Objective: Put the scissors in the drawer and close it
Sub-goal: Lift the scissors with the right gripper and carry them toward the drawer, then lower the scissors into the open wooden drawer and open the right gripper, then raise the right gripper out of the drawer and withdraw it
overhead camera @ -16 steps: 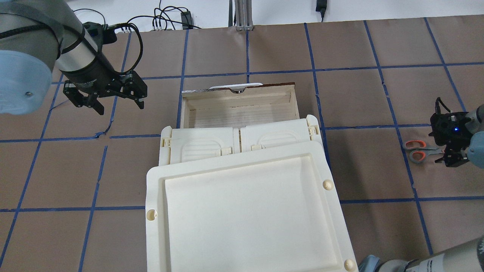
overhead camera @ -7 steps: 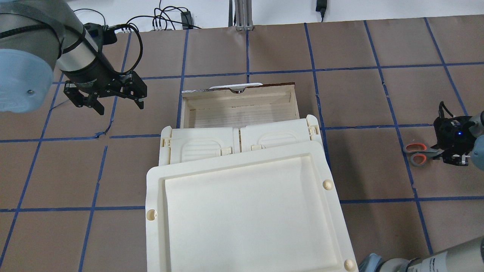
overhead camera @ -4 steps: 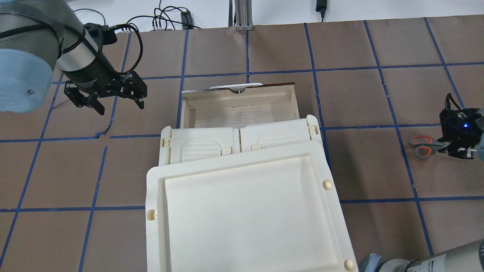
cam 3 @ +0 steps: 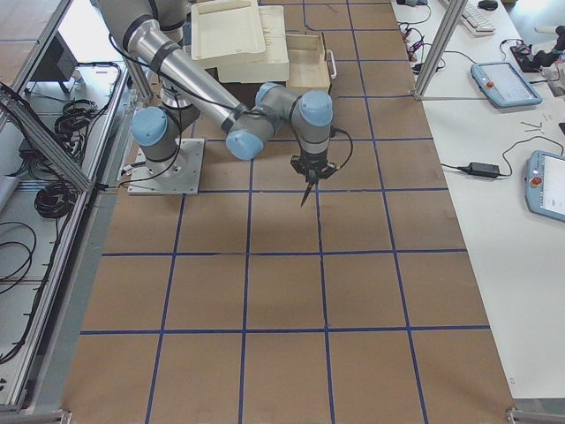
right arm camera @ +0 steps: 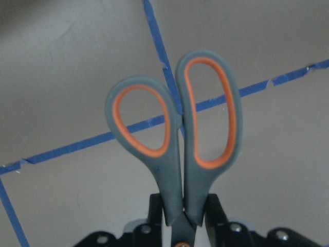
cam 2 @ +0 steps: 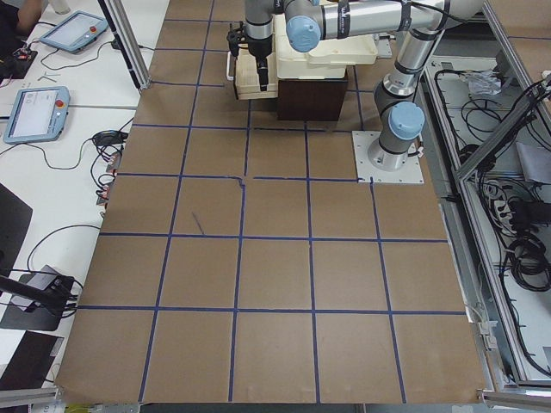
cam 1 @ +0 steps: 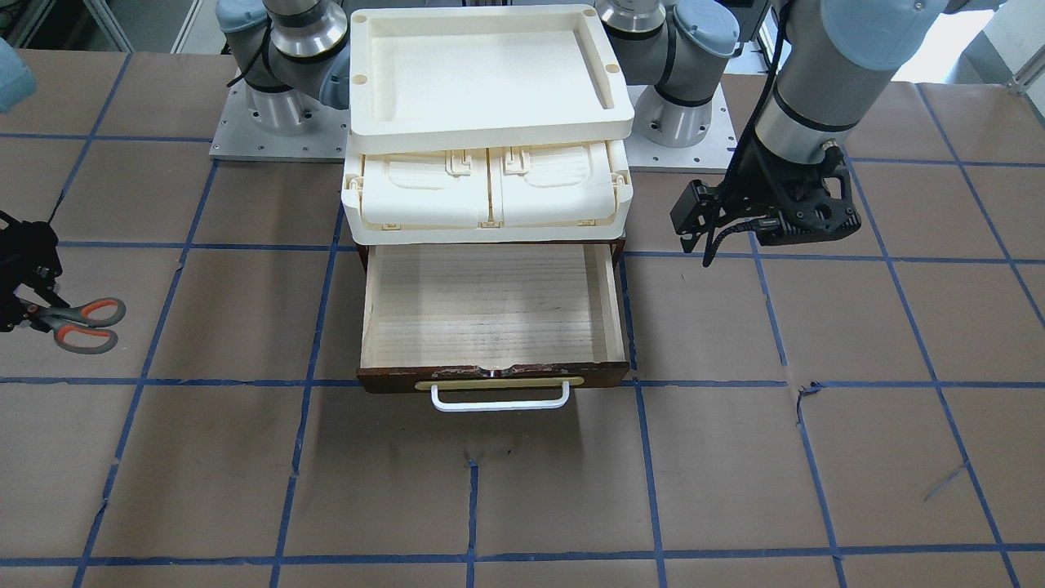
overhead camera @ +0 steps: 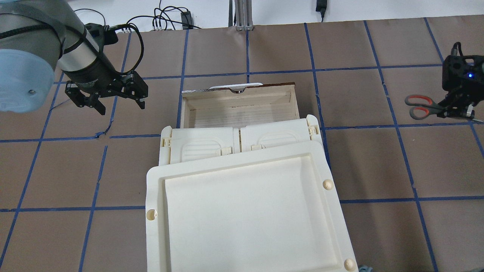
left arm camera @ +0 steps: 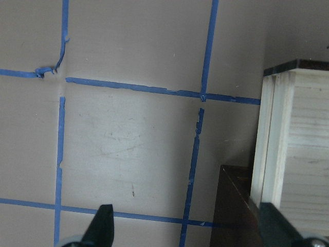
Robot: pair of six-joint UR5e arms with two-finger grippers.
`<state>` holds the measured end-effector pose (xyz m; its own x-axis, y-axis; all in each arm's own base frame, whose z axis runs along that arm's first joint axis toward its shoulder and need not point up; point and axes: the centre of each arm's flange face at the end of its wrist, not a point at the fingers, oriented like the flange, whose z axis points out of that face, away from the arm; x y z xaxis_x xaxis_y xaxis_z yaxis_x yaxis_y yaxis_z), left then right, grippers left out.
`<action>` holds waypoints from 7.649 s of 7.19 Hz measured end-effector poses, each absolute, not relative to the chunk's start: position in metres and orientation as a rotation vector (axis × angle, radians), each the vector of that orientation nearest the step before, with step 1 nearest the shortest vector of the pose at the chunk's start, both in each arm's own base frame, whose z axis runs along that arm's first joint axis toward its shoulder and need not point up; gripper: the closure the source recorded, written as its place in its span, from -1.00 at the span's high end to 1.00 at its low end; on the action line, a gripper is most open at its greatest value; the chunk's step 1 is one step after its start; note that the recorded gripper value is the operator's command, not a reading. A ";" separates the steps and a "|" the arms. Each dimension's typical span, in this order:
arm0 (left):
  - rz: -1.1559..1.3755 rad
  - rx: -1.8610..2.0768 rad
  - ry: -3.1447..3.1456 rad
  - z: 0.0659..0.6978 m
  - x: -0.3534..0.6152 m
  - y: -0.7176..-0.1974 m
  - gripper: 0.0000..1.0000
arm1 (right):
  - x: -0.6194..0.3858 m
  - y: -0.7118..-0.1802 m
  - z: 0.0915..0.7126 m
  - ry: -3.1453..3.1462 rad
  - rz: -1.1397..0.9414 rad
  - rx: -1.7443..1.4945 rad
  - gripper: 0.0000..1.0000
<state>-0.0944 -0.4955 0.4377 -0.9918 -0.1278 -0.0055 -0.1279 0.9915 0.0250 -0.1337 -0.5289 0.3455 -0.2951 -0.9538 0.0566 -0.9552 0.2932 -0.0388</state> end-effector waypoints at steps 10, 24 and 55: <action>0.040 -0.170 3.133 0.437 -0.098 -0.495 1.00 | 0.299 -0.551 0.427 -2.233 0.134 2.179 -0.99; -0.015 -0.106 3.134 0.454 -0.098 -0.490 1.00 | 0.385 -0.523 0.330 -2.217 -0.007 2.237 -0.93; -0.136 -0.082 3.149 0.393 -0.100 -0.640 1.00 | 0.115 -0.504 0.526 -3.056 0.098 0.622 1.00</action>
<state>-0.1002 -0.6403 0.3929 -0.9986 -0.0513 0.0140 -0.0523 0.9950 -0.0857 0.1151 -0.5044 0.5258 -0.9203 -0.3898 0.0332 -0.3911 0.9186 -0.0572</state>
